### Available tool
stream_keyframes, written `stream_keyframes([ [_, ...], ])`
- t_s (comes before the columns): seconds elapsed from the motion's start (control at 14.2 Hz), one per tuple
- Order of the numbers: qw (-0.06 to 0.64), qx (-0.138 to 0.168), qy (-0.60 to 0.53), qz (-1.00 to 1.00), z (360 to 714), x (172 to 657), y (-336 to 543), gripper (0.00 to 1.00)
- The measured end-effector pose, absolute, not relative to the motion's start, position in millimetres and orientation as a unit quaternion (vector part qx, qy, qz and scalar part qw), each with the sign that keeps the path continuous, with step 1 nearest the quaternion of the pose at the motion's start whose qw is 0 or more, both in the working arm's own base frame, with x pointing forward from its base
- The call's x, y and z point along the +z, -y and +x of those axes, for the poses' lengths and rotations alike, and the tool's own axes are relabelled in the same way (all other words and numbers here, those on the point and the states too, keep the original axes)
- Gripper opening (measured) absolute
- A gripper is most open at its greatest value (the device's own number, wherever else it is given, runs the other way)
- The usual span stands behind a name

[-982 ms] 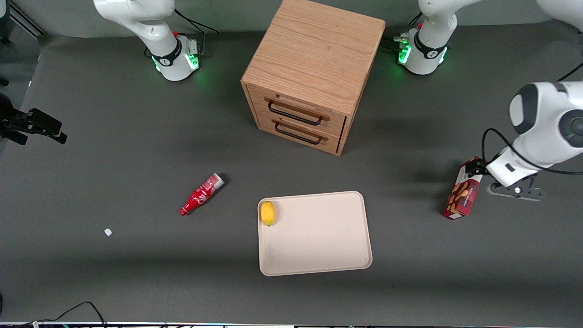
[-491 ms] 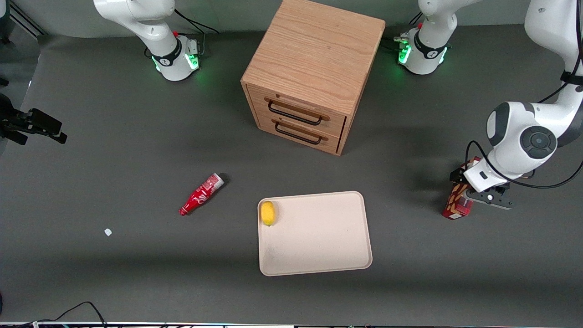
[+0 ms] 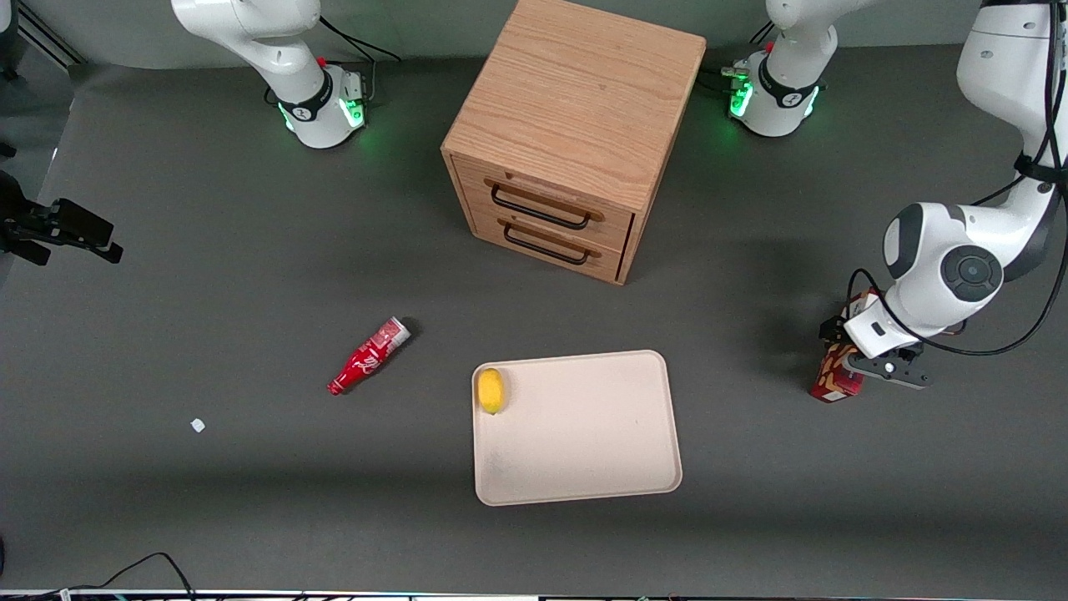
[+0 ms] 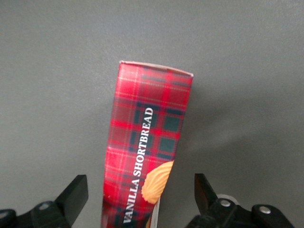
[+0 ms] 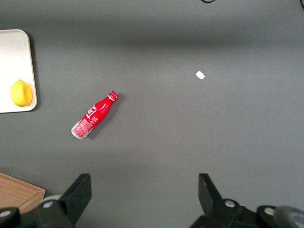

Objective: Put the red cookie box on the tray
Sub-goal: 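Move the left gripper down over the red tartan cookie box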

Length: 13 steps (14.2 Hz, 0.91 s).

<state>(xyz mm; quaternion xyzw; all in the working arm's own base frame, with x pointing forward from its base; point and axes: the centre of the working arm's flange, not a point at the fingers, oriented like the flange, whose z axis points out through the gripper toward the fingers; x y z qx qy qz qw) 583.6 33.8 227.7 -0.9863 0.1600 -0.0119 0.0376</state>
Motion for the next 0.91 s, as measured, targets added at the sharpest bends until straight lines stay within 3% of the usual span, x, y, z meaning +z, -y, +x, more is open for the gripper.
stream_keyframes([
  [0.14,0.038,-0.010,-0.157,-0.987,583.0,224.7,-37.9,0.96],
  [0.42,0.039,-0.009,-0.156,-0.987,582.7,224.2,-39.3,0.52],
  [0.63,0.040,-0.009,-0.161,-0.986,583.3,225.1,-32.6,0.26],
  [0.91,0.040,-0.009,-0.161,-0.986,583.5,225.4,-32.3,0.23],
])
